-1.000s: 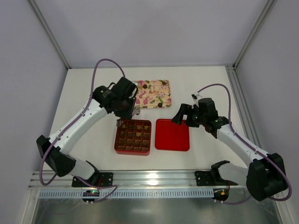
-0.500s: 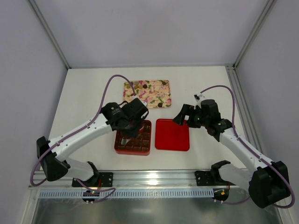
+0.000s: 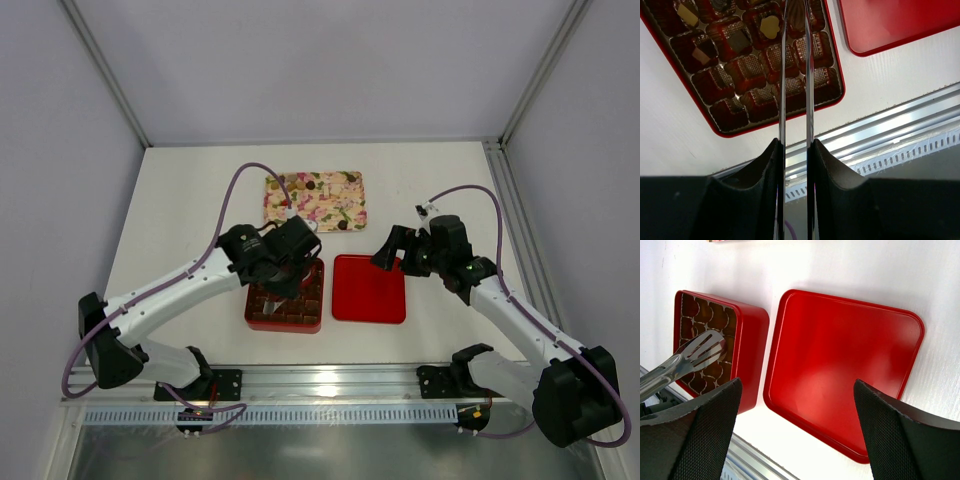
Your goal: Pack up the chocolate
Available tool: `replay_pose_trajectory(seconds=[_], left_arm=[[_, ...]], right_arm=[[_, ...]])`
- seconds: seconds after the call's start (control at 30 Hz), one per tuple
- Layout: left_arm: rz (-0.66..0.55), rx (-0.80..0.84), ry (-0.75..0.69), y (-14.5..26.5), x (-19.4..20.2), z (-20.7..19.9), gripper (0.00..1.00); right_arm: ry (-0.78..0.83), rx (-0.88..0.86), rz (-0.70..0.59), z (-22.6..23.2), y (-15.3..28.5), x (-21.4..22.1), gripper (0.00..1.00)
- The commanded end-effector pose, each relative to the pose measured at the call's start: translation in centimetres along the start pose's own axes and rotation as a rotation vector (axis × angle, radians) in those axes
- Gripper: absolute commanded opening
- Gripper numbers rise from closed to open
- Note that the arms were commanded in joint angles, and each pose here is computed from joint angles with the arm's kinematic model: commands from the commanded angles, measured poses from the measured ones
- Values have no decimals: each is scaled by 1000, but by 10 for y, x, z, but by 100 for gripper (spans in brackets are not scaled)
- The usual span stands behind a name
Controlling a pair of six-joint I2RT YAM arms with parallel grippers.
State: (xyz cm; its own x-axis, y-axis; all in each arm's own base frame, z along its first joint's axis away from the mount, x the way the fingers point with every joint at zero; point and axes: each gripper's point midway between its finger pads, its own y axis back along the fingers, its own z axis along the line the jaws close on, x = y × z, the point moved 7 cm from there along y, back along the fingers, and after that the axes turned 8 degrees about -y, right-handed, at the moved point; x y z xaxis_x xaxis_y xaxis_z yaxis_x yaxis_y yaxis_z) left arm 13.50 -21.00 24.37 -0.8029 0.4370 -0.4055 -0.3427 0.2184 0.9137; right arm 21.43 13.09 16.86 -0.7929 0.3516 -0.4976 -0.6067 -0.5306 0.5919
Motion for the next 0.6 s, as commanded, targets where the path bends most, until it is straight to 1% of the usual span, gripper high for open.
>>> replay_pose_trajectory(seconds=[0.0,0.23,0.57], left_arm=[[-57,0,22,3,-6,-1,29],[-56,2,21,2,-6,-2,31],[-49,6,18,2,-5,-2,32]], right_arm=[[10,-21,-33,5,3,-4,92],[10,-21,-33,5,3,-4,92],[10,-24,-37,6,4,-4,92]])
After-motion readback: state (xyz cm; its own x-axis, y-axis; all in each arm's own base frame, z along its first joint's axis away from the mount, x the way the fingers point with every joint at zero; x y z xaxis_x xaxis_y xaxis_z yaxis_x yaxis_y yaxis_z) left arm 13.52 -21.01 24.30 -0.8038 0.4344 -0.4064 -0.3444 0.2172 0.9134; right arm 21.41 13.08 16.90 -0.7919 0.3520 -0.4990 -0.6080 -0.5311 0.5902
